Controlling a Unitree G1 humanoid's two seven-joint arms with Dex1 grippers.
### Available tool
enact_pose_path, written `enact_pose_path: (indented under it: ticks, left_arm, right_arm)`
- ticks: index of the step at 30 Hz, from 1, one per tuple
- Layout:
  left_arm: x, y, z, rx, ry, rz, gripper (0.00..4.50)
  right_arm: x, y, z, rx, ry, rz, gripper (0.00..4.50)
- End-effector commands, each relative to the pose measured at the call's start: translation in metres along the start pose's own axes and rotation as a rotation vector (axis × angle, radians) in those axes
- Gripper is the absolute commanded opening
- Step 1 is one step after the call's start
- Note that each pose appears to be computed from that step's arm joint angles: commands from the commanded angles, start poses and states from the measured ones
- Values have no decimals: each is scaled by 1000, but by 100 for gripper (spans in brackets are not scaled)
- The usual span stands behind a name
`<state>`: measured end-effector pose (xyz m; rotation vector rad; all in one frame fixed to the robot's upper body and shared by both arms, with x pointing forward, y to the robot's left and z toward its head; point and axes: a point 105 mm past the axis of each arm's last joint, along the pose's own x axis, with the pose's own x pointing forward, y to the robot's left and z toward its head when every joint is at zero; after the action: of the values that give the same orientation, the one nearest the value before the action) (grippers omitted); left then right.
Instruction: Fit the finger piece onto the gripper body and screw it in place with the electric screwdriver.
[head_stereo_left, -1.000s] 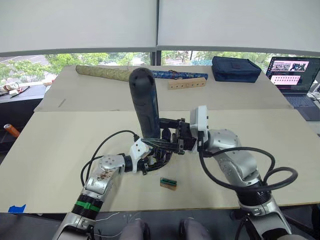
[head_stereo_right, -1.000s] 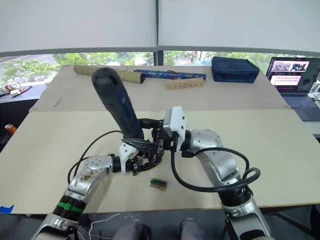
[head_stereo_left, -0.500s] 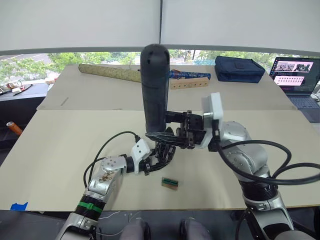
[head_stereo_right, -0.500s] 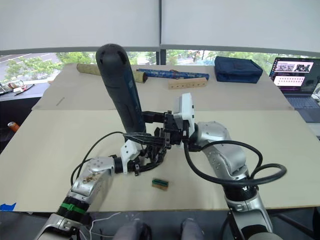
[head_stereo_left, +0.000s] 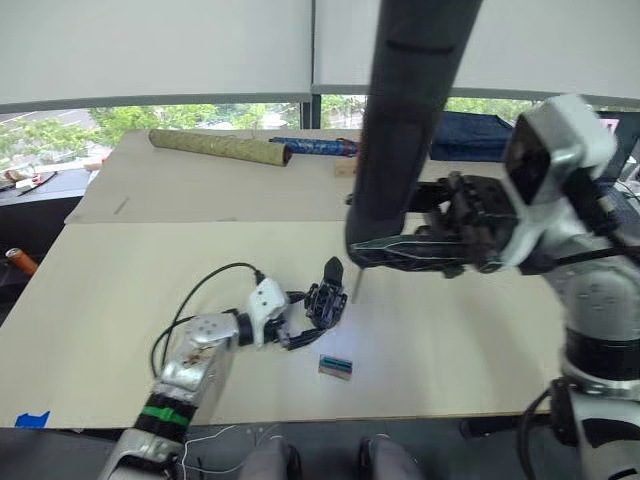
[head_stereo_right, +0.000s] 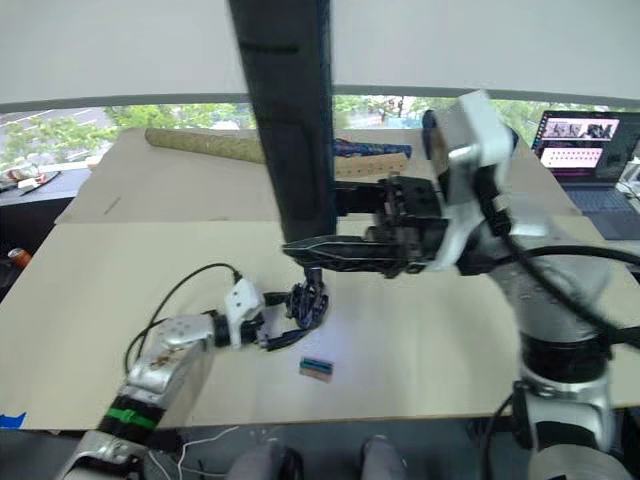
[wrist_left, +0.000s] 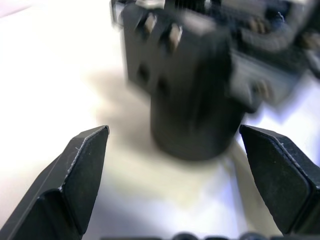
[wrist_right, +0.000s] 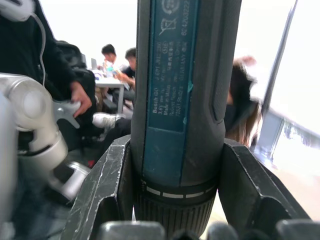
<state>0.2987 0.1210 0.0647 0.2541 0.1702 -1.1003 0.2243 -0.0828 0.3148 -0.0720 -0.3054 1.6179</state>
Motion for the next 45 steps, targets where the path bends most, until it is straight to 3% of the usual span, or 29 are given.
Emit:
enact_pose_path:
  ticks: [1, 6, 8, 11, 18, 30, 31, 35, 38, 41, 45]
  left_arm:
    - [-38, 2, 3, -27, -34, -8, 444]
    - [-96, 11, 23, -34, -78, 0, 444]
    - [-112, 16, 31, 24, -73, 18, 444]
    - [-128, 16, 36, 52, -60, 24, 444]
    - [-139, 19, 29, 84, -39, 77, 444]
    - [-145, 22, 25, 60, 5, 189, 444]
    - [-146, 25, 27, 67, 4, 203, 450]
    - [-155, 32, 31, 72, 5, 262, 450]
    - [-160, 33, 30, 67, 10, 287, 450]
    - [-168, 33, 25, 75, 39, 326, 450]
    - [-183, 32, 18, 96, 85, 382, 450]
  right_arm:
    - [-32, -7, 12, 67, 84, -104, 193]
    - [-117, -28, -16, 271, 423, -430, 193]
    - [-160, -28, -40, 393, 654, -603, 193]
    - [-213, -12, -73, 544, 961, -741, 193]
    - [-266, -17, -120, 655, 1147, -893, 193]
    - [-288, -33, -157, 663, 1188, -909, 193]
    - [-287, -34, -158, 661, 1184, -903, 297]
    - [-292, -36, -155, 648, 1164, -925, 436]
    - [-297, -39, -147, 614, 1144, -950, 446]
    - [-298, -47, -122, 491, 1100, -949, 446]
    - [-264, -57, -74, 161, 890, -729, 446]
